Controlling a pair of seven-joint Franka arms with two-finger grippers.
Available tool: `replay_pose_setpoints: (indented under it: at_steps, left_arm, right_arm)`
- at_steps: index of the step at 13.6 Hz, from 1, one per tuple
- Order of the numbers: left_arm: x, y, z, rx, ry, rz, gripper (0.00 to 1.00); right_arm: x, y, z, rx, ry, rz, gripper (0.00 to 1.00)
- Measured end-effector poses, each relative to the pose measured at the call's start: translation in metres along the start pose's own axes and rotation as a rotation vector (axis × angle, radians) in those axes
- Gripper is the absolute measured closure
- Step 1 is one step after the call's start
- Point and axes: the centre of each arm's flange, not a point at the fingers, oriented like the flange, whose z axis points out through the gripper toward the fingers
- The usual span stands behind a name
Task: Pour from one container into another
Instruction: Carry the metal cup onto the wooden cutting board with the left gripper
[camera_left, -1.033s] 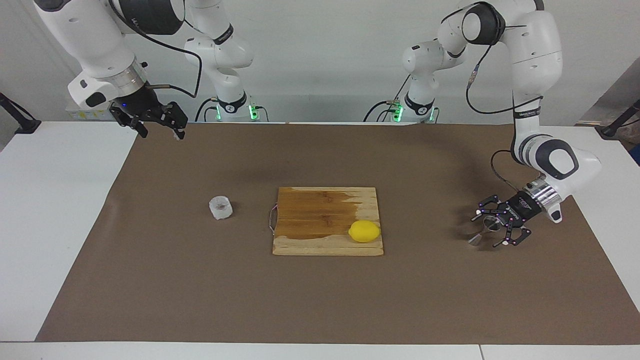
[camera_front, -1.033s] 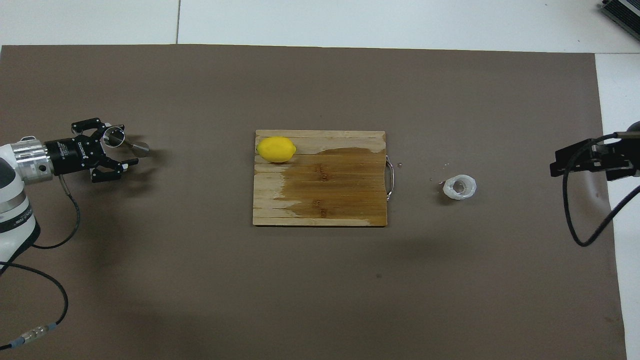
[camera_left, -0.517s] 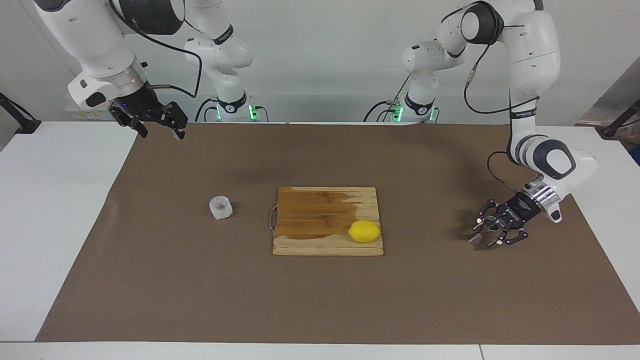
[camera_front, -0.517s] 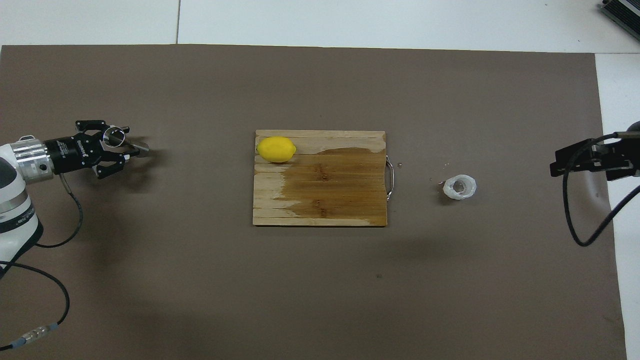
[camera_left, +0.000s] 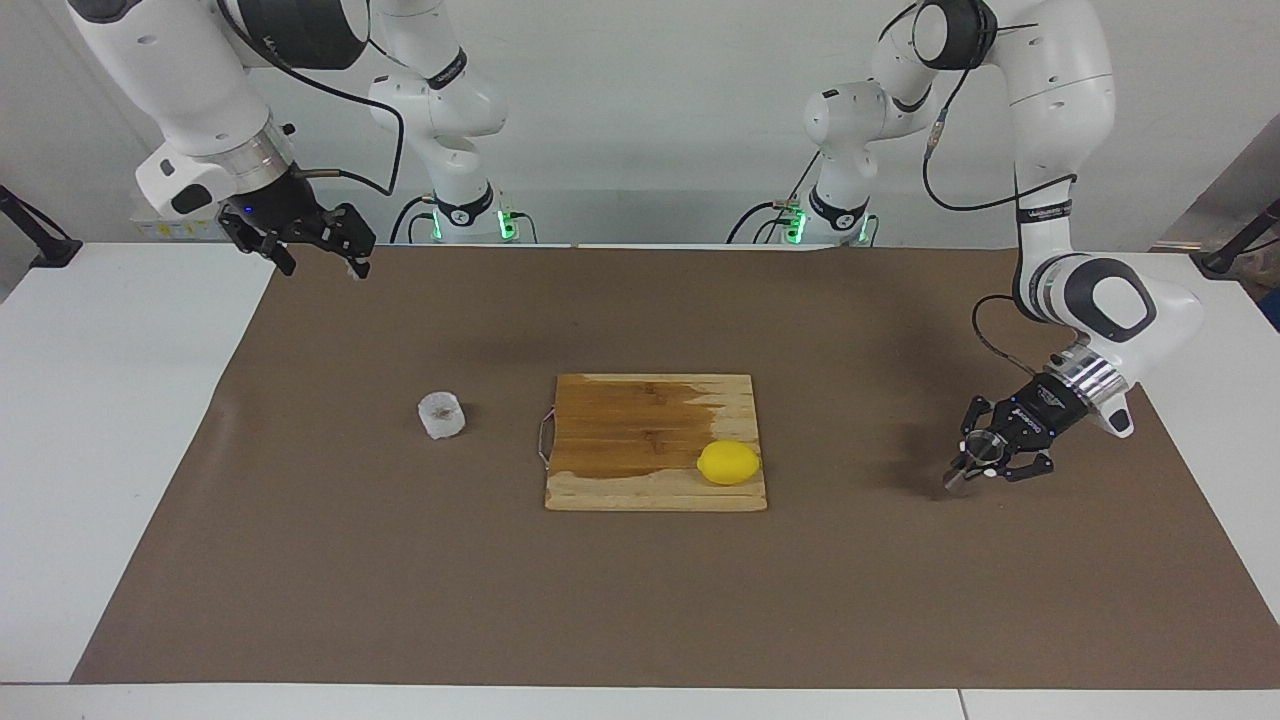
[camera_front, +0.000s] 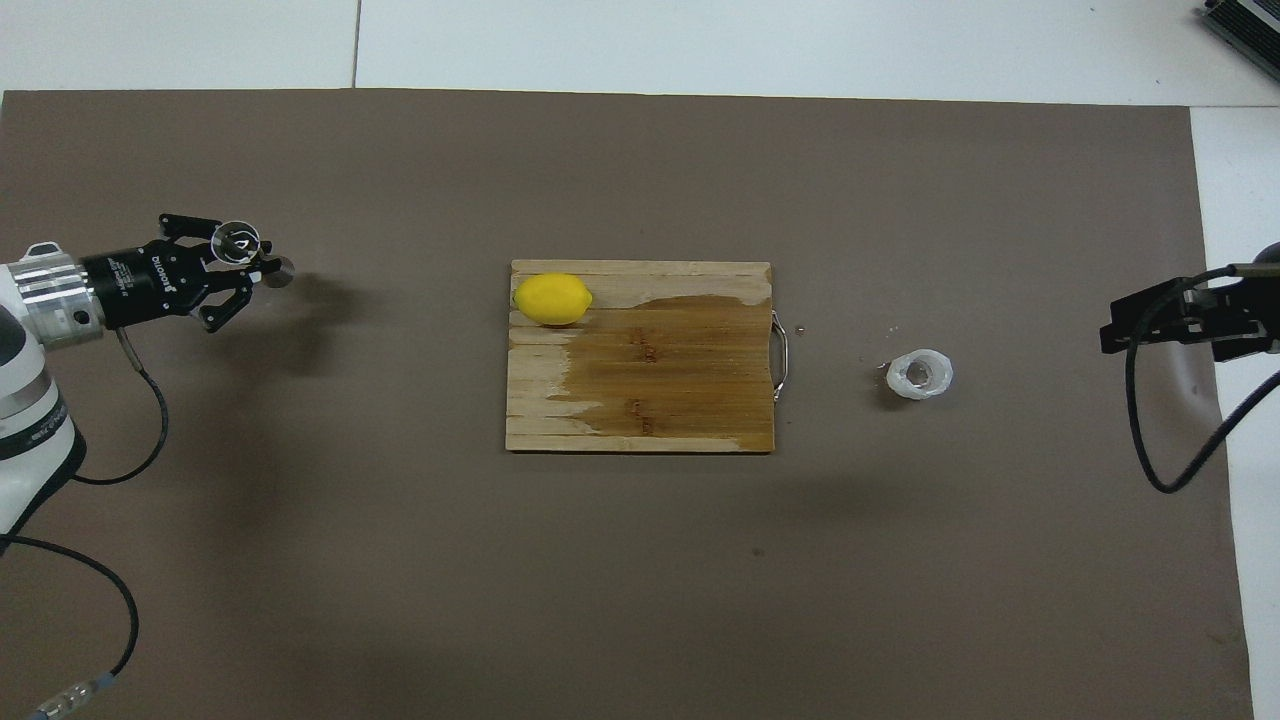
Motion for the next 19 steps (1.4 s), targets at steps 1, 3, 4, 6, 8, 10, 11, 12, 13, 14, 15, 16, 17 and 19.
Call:
replay_pose_setpoints:
  at_steps: [1,3,4,6,8,10,11,12,13,14,15,16,17,19]
  left_arm:
    - [-0.016,-0.006,0.012,-0.007,0.002,0.014,0.77]
    - [-0.053,-0.026,0.045,-0.044,0.03,0.019,0.77]
    - [-0.074,-0.041,0.064,-0.055,0.046,0.003,0.77]
    - [-0.117,-0.067,0.096,-0.06,0.061,-0.061,0.77]
    - [-0.151,-0.09,0.119,-0.03,0.044,-0.082,0.77]
    - [-0.18,-0.111,0.136,-0.001,0.019,-0.066,0.77]
    - [-0.194,-0.123,0.145,0.008,0.004,-0.058,0.77]
    - [-0.206,-0.136,0.154,0.016,-0.012,-0.059,0.77]
    - [-0.217,-0.15,0.165,0.027,-0.032,-0.068,0.77]
    - [-0.226,-0.163,0.175,0.038,-0.051,-0.081,0.77]
    - [-0.231,-0.172,0.182,0.048,-0.063,-0.09,0.77]
    - [-0.234,-0.178,0.186,0.056,-0.07,-0.093,0.77]
    - [-0.236,-0.18,0.188,0.06,-0.073,-0.093,0.77]
    - [-0.238,-0.181,0.187,0.069,-0.081,-0.077,0.77]
  right_arm:
    - [0.0,0.0,0.0,0.0,0.0,0.0,0.0]
    - [0.0,0.0,0.0,0.0,0.0,0.0,0.0]
    - [0.0,0.0,0.0,0.0,0.0,0.0,0.0]
    - [0.0,0.0,0.0,0.0,0.0,0.0,0.0]
    - [0.0,0.0,0.0,0.0,0.0,0.0,0.0]
    - [0.0,0.0,0.0,0.0,0.0,0.0,0.0]
    - [0.0,0.0,0.0,0.0,0.0,0.0,0.0]
    - [0.0,0.0,0.0,0.0,0.0,0.0,0.0]
    - [0.0,0.0,0.0,0.0,0.0,0.0,0.0]
    - [0.0,0.0,0.0,0.0,0.0,0.0,0.0]
    - [0.0,0.0,0.0,0.0,0.0,0.0,0.0]
    - [0.0,0.0,0.0,0.0,0.0,0.0,0.0]
    - [0.0,0.0,0.0,0.0,0.0,0.0,0.0]
    - [0.0,0.0,0.0,0.0,0.0,0.0,0.0]
